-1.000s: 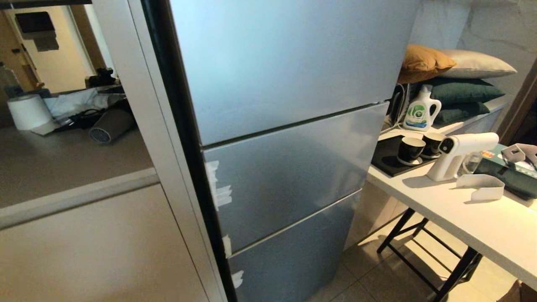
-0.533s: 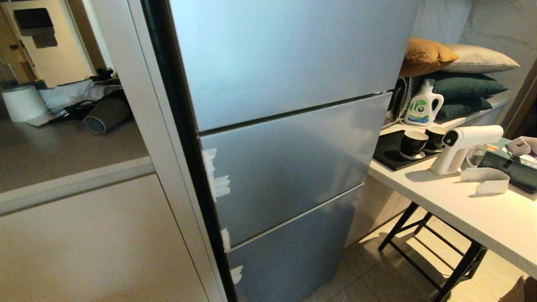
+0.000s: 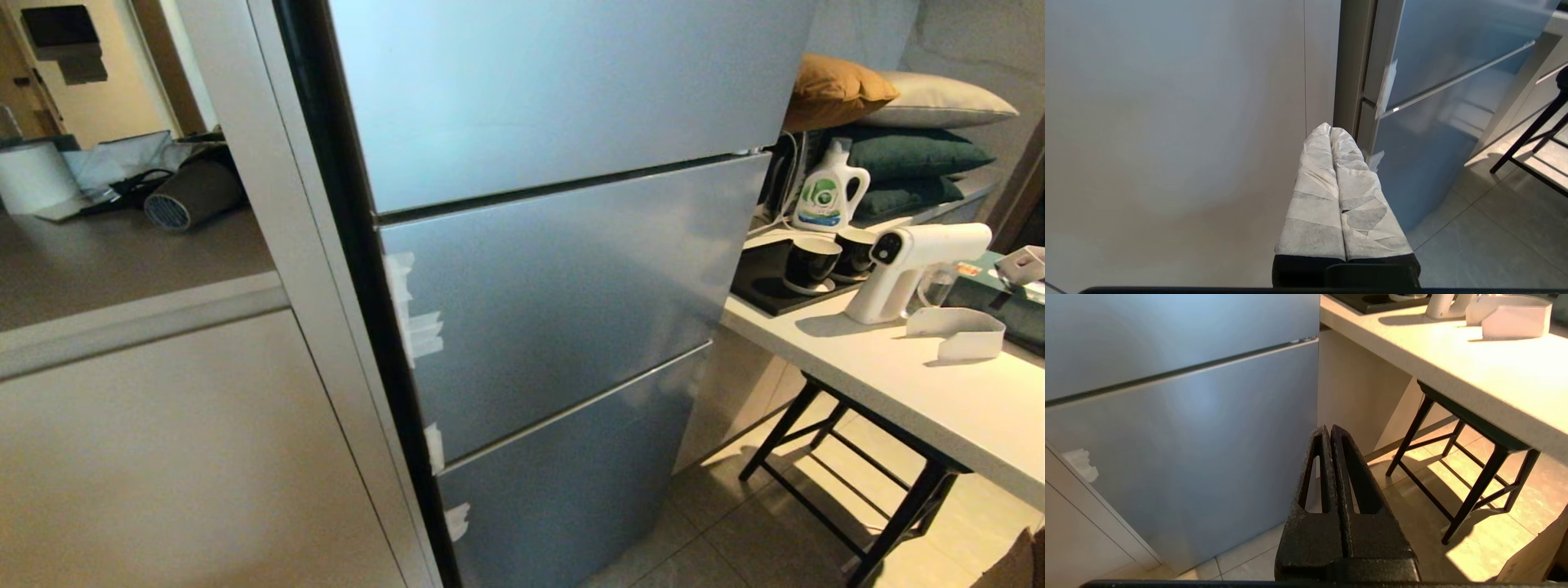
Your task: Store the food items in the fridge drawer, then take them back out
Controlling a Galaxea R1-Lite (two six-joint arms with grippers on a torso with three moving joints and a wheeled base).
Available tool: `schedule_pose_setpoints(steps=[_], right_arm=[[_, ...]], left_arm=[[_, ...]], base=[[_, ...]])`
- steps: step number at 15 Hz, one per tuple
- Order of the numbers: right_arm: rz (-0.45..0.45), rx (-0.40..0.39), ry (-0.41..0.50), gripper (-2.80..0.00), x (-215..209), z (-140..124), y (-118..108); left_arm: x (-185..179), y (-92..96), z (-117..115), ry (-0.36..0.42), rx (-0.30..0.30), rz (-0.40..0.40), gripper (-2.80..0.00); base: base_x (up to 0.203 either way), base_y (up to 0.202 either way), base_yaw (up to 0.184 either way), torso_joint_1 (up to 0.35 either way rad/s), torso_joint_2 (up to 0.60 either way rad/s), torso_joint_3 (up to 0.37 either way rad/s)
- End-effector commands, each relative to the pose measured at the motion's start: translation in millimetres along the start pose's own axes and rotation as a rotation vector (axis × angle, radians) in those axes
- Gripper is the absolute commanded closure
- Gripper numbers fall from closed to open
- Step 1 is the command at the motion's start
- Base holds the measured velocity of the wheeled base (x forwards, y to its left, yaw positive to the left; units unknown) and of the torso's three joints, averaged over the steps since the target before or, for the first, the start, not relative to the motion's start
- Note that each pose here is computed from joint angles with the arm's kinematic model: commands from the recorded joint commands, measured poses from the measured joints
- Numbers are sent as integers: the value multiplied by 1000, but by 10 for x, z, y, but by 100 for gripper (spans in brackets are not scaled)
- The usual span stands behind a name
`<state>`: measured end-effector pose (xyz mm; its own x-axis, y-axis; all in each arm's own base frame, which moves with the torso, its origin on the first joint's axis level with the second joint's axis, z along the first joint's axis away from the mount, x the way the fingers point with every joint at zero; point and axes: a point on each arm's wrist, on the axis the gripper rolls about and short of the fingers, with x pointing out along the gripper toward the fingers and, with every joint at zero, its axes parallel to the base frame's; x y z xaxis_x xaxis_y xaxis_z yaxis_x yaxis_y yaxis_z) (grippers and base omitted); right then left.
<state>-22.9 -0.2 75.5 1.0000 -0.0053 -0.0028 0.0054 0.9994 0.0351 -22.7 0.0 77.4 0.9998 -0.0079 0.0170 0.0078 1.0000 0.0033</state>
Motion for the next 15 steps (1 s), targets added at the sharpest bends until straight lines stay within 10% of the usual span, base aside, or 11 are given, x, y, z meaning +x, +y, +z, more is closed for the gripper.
schedule_pose_setpoints(steps=[1,5,8,15], right_arm=[[1,0,2,0,1,0,0],[1,0,2,0,1,0,0],[1,0,2,0,1,0,0],[1,-4,2,0,1,0,0]], left_arm=[[7,0,-26,10,0,0,0],[-10,0,53,-29,-4,-2,0],[-128,-10,715,-178,-54,-64,0],[1234,-177,1213,262,-313,-392,0]], base=[[0,0,0,-143,378,231],[0,0,0,-144,377,232],[0,0,0,-35,102,65],[0,0,0,-2,4,3]])
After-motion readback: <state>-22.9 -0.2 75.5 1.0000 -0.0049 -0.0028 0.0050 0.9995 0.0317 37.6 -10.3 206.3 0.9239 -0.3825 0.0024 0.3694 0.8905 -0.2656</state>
